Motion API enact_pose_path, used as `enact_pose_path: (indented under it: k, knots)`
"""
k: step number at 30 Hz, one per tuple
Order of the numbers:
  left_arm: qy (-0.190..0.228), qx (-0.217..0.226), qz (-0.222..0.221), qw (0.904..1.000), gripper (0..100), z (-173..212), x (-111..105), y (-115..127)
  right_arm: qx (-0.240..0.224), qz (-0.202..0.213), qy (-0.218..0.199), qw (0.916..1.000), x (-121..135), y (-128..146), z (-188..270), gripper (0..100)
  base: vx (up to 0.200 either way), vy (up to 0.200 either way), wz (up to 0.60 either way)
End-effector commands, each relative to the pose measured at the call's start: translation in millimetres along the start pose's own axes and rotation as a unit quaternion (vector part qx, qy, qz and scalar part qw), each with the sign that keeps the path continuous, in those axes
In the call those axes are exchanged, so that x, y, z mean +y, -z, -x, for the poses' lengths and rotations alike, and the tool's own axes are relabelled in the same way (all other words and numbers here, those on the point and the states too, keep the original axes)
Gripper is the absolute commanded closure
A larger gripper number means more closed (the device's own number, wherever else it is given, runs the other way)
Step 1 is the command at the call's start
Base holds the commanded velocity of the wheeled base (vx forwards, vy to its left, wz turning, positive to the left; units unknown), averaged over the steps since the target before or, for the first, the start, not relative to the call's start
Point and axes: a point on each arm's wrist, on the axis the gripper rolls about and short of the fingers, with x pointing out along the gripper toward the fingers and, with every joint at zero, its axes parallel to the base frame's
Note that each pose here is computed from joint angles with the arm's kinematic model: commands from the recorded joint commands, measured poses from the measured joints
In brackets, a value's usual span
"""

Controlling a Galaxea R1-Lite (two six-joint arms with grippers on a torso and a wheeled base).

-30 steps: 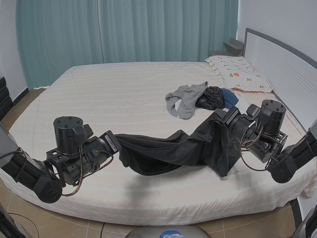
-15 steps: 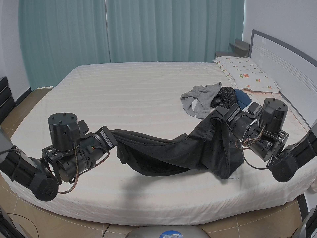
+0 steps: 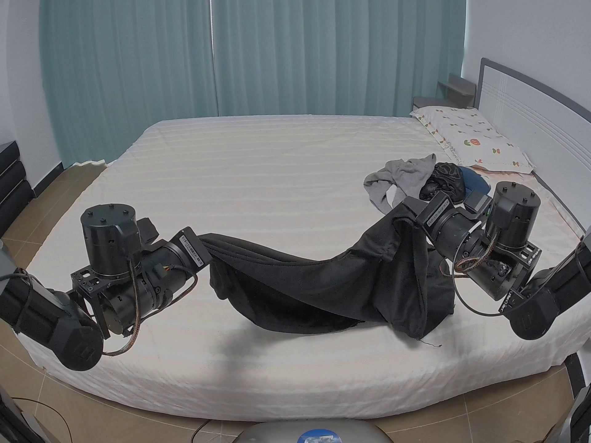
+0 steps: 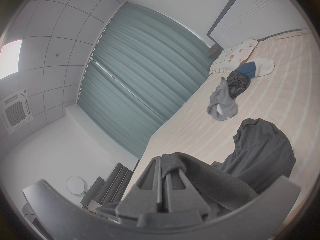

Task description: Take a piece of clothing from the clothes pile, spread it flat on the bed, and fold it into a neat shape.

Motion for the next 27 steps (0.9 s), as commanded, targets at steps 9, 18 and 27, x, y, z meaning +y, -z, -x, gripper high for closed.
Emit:
enact_pose_path:
  k: [9,18,27]
  knots:
    - [-0.013,0.0,0.002,0.9999,100,8,5,-4,-0.005,0.002,-0.011,0.9999,6,-9,3,100,0.0,0.111,0.0]
    - [-0.009,0.016,-0.002,0.9998,100,19,3,5,0.008,0.007,-0.001,0.9999,-1,-5,3,100,0.0,0.0,0.0]
    - [-0.008,0.022,-0.004,0.9997,100,34,5,8,0.006,0.009,0.007,0.9999,-1,-13,33,100,-0.022,0.0,0.0]
